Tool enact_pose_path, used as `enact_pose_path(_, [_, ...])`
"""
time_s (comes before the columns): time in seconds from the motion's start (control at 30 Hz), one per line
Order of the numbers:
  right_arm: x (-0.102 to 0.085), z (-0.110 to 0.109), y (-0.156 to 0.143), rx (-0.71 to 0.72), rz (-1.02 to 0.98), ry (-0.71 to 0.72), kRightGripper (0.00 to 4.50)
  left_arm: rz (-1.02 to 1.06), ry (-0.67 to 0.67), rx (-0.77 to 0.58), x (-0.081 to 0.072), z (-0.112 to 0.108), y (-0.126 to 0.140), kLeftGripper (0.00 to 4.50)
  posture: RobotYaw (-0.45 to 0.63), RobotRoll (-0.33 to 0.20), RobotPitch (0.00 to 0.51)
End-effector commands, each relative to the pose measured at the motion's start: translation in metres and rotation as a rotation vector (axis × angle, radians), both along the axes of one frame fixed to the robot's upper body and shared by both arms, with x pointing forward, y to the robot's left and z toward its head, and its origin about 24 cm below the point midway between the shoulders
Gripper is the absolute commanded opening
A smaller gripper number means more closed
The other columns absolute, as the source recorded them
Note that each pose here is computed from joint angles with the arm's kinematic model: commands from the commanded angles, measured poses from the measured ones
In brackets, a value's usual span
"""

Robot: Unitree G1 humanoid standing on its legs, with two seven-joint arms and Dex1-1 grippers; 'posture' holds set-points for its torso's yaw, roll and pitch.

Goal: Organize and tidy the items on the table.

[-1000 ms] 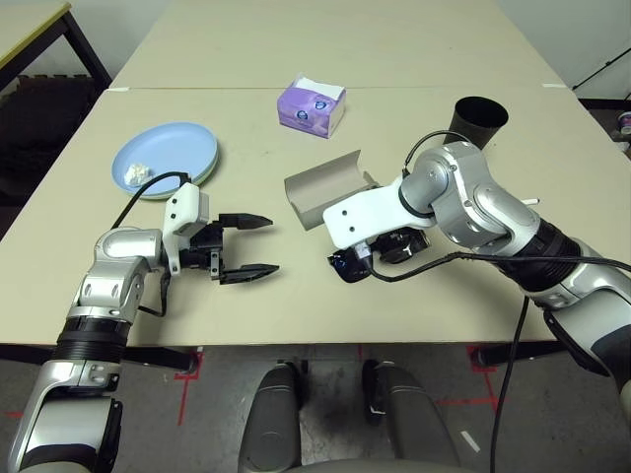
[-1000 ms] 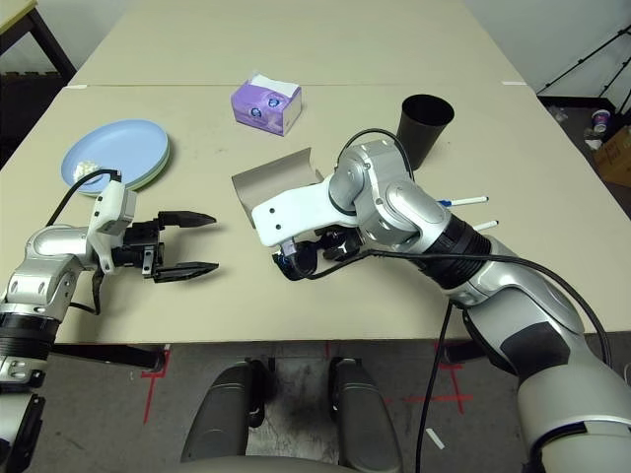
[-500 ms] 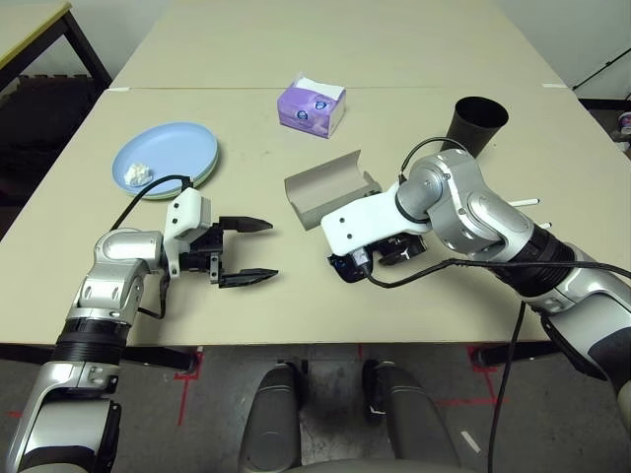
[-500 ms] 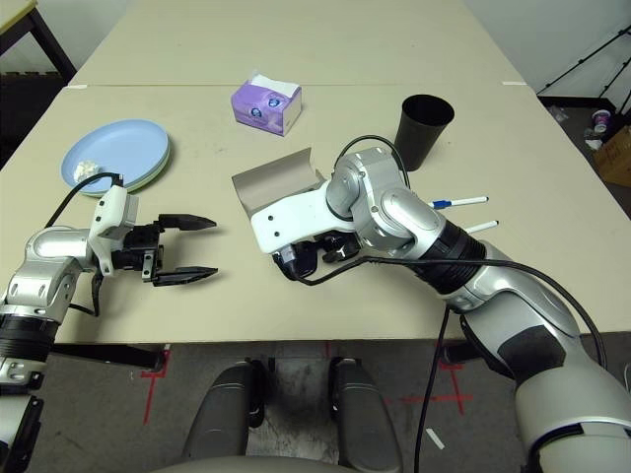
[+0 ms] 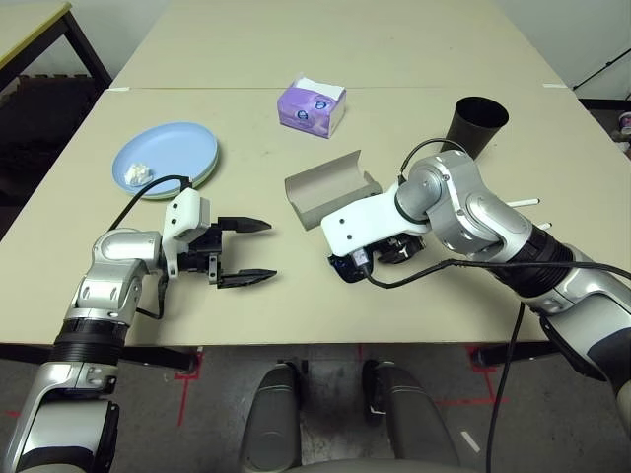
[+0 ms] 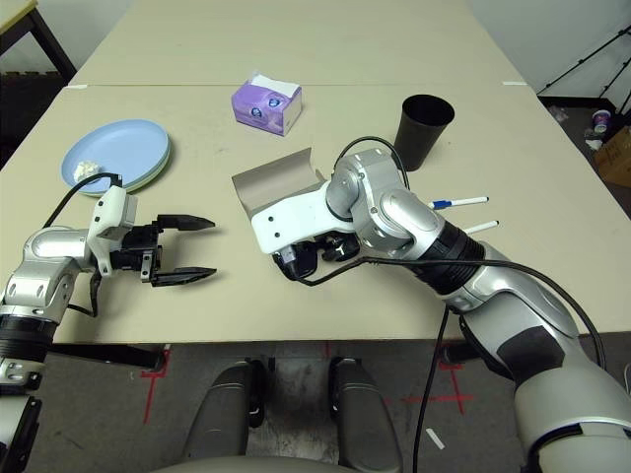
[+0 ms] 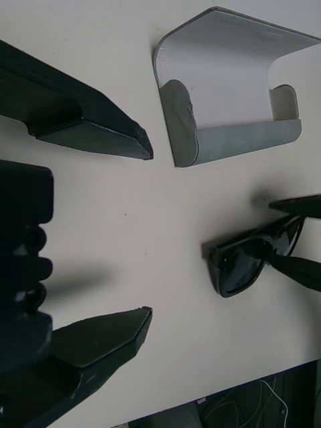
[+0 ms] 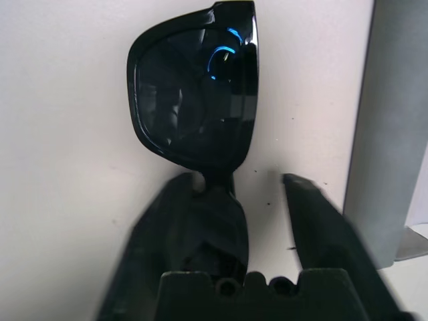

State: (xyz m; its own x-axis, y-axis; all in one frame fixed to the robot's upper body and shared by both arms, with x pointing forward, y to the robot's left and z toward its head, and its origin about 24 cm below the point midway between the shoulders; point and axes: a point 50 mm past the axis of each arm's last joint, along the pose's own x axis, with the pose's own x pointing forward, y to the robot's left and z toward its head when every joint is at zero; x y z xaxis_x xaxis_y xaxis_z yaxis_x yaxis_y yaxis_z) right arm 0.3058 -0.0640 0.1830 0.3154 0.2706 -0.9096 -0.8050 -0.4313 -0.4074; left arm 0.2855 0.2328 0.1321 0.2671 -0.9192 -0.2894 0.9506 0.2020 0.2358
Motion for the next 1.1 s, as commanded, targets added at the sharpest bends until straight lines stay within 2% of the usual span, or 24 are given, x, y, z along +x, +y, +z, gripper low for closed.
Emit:
enact_pose_path(0.03, [-0.001,-0.007,0.001,-0.018,0.011,0.016,1.76,-0.008,0.014,0.027,-0.003,-0.004,0.001,4.50,0.04,0.000,0.172])
enact_pose_path(0.1, [-0.001,-0.008,0.001,-0.020,0.014,0.019,0.98,-0.004,0.016,0.025,-0.003,-0.004,0.002,4.50,0.04,0.000,0.172])
enact_pose_path(0.17, [-0.001,-0.007,0.001,-0.021,0.017,0.019,0.38,0.003,0.018,0.025,-0.004,-0.005,0.003,4.50,0.04,0.000,0.168])
enact_pose_path(0.53, [0.006,0.011,0.004,0.013,0.020,-0.002,0.38,0.005,0.021,0.031,-0.002,-0.005,0.005,4.50,0.03,0.000,0.163])
enact_pose_path(0.77, [0.017,0.042,0.002,0.051,0.009,-0.033,0.38,-0.001,0.020,0.031,-0.001,-0.004,0.004,4.50,0.03,0.000,0.160])
enact_pose_path(0.93, [0.026,0.070,0.009,0.113,0.008,-0.107,0.38,-0.006,0.021,0.032,0.000,-0.004,0.004,4.50,0.02,0.000,0.161])
enact_pose_path(1.0, [0.031,0.073,0.013,0.125,0.022,-0.156,0.38,-0.008,0.021,0.034,0.000,-0.005,0.004,4.50,0.02,0.000,0.162])
enact_pose_path(1.1, [0.036,0.064,0.017,0.118,0.056,-0.210,0.38,-0.009,0.020,0.036,0.000,-0.004,0.004,4.50,0.03,0.000,0.163])
